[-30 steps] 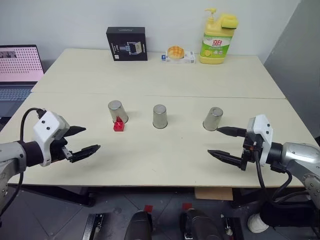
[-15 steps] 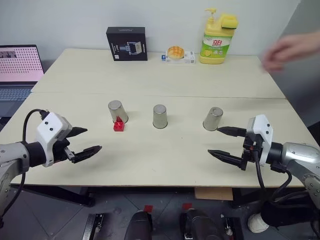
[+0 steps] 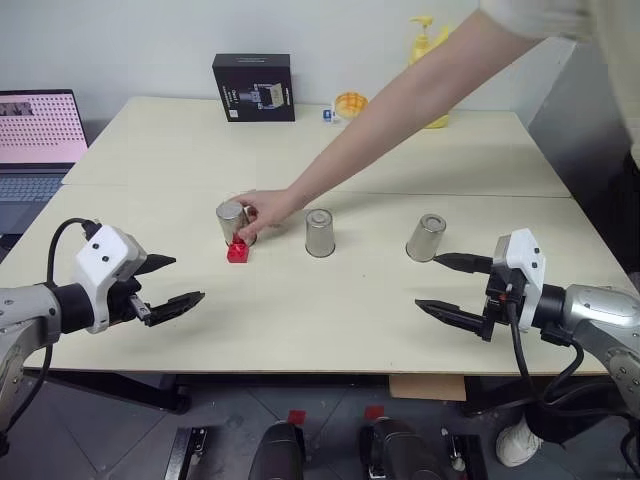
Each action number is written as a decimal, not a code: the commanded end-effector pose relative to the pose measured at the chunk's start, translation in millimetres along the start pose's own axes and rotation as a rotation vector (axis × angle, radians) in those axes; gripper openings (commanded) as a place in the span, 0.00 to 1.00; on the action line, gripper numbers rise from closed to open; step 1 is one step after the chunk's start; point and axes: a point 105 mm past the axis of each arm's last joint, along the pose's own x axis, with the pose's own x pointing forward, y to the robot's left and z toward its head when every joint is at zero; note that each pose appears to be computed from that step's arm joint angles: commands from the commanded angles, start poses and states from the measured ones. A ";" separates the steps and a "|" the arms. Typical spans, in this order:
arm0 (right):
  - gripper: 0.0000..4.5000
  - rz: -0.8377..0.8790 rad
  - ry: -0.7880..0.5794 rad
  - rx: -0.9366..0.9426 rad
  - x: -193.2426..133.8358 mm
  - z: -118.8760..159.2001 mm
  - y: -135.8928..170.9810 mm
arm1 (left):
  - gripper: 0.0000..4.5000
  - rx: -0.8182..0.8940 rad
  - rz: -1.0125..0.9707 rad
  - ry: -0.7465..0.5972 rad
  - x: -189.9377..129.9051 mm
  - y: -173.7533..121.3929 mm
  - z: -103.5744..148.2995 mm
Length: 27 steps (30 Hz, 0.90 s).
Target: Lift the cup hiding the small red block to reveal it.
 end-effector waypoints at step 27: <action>1.00 0.061 -0.044 0.026 7.1 7.8 13.0 | 1.00 0.075 -0.024 -0.022 2.4 0.0 15.5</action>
